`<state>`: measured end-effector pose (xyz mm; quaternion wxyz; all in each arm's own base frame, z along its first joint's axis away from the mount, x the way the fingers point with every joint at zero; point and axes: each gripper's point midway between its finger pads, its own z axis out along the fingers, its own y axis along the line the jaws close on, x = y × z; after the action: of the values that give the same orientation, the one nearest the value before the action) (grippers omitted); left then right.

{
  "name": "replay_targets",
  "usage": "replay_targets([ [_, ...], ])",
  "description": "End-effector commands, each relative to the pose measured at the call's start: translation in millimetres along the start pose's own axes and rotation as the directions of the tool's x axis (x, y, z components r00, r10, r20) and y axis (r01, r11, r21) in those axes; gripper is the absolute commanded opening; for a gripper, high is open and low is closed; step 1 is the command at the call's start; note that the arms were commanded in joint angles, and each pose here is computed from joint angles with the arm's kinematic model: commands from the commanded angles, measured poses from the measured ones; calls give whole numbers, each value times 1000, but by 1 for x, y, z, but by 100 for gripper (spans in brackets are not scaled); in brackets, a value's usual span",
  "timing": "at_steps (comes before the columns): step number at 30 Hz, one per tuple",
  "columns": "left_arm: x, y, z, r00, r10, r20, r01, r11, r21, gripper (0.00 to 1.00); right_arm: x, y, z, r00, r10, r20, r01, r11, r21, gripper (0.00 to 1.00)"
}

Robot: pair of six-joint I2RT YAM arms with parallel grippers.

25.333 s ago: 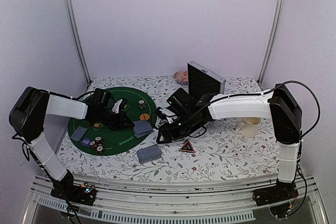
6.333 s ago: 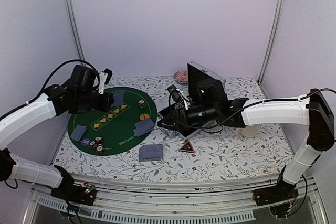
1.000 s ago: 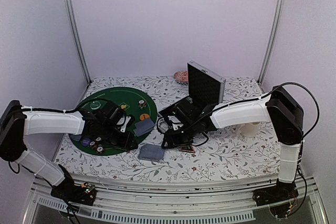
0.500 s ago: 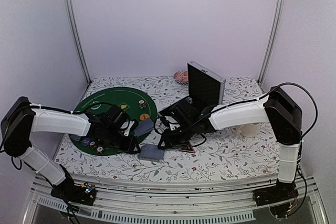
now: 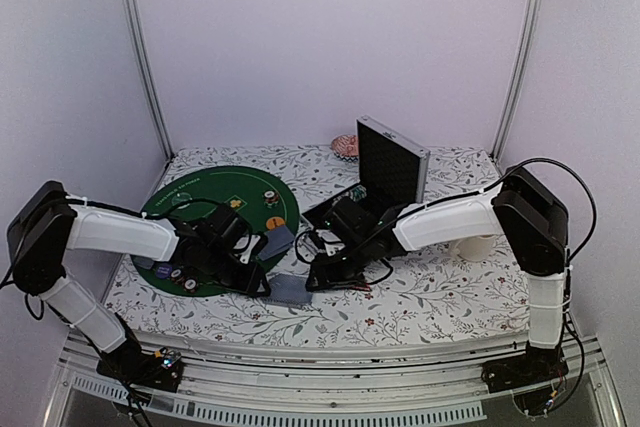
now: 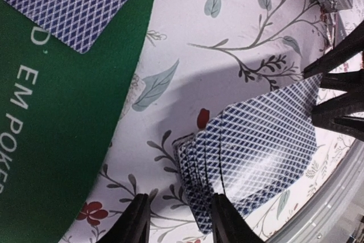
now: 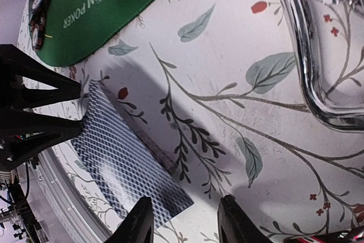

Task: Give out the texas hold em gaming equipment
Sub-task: Pick up the poker card from the face-down deck piles.

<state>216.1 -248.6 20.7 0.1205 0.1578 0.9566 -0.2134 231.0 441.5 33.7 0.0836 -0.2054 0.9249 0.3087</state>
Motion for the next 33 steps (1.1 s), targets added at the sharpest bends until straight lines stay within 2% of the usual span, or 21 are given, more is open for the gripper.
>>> replay_targets([
  [1, 8, -3, 6, 1000, 19, -19, -19, 1000, 8, 39, 0, -3, 13, 1000, -11, -27, 11, 1000, -13, 37],
  [6, 9, -3, 5, 1000, 21, -17, -21, 1000, 9, 39, -5, 1, 10, 1000, -22, -11, 22, 1000, -20, 25],
  [11, 9, -3, 6, 1000, 23, -20, -23, 1000, 9, 39, -6, 3, 4, 999, -36, -3, 36, 999, -17, 4],
  [19, 9, -4, 4, 1000, 27, -14, -26, 1000, 12, 39, -11, 1, -14, 998, -52, 26, 51, 998, 26, 3],
  [26, 6, -7, -1, 999, 44, -4, -44, 999, 19, 39, -13, 11, -34, 994, -101, 45, 101, 995, 4, 2],
  [30, -10, -22, -20, 992, 107, 64, -111, 993, 51, 40, -17, 28, -56, 978, -192, 86, 196, 980, -33, 2],
  [33, -30, -42, -49, 971, 169, 169, -188, 977, 102, 41, -22, 44, -80, 953, -269, 137, 279, 958, -60, 2],
])
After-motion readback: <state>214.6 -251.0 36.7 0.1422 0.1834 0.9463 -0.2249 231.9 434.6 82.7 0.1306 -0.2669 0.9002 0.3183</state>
